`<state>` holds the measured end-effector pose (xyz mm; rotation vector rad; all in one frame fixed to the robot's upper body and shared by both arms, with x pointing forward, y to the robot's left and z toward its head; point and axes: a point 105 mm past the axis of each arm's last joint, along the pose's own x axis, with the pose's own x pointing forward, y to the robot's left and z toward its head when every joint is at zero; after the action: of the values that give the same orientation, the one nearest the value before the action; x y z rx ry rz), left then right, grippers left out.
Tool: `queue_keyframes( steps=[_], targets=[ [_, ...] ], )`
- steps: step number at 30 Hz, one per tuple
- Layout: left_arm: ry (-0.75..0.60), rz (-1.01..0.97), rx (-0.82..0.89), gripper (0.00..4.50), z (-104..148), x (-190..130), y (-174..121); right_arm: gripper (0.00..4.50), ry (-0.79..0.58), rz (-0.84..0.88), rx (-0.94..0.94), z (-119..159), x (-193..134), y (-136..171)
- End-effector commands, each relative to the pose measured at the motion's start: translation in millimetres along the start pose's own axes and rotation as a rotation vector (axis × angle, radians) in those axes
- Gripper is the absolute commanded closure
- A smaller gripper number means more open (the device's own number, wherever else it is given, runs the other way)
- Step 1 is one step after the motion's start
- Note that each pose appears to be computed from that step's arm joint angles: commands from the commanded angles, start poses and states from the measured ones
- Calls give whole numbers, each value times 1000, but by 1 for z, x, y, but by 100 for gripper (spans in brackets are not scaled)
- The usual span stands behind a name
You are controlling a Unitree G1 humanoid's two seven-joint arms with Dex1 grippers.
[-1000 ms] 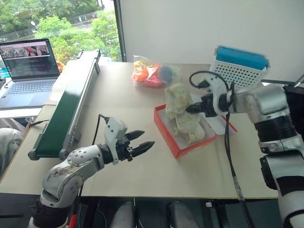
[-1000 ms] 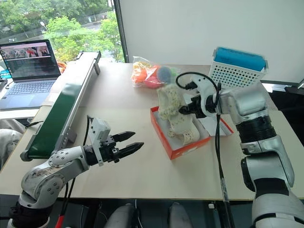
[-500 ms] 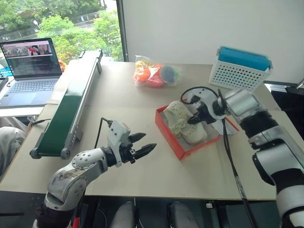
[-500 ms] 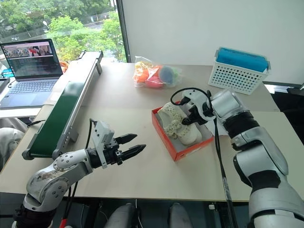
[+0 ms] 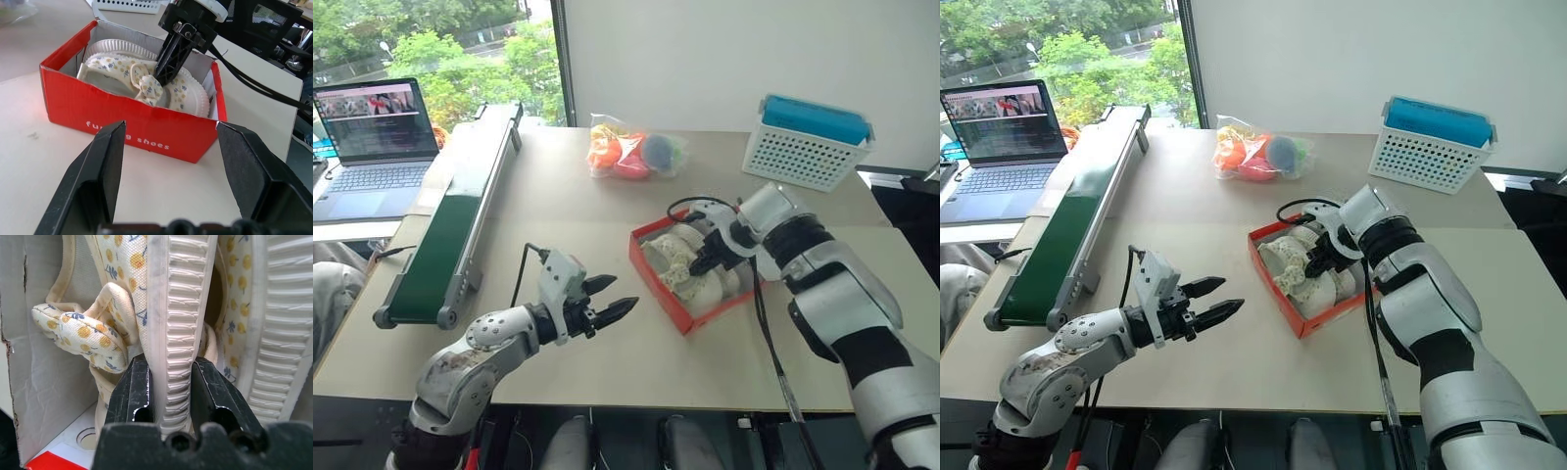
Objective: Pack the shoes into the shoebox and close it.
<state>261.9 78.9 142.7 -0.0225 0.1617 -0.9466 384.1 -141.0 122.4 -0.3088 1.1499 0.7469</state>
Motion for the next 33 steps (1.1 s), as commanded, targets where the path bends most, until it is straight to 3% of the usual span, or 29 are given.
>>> queue_keyframes(
  steps=[1, 16, 18, 24, 28, 33],
  targets=[
    [-40, -20, 50, 137, 12, 0, -9, 365, 60, -12, 2, -19, 2, -4],
    [-39, -17, 56, 137, 12, 6, -8, 365, -25, -58, 43, -7, 44, 0],
    [-39, -17, 59, 131, 12, 5, -7, 288, -76, -68, 69, 1, 39, -1],
    [-26, -25, 70, 131, 12, 5, -5, 110, -254, -34, 95, 38, 5, 7],
    [-20, -31, 80, 131, 11, 5, -2, 110, -374, -2, 85, 50, -39, 13],
    [-18, -39, 86, 131, 12, 6, 3, 110, -426, 51, 130, 36, -63, 21]
  ],
)
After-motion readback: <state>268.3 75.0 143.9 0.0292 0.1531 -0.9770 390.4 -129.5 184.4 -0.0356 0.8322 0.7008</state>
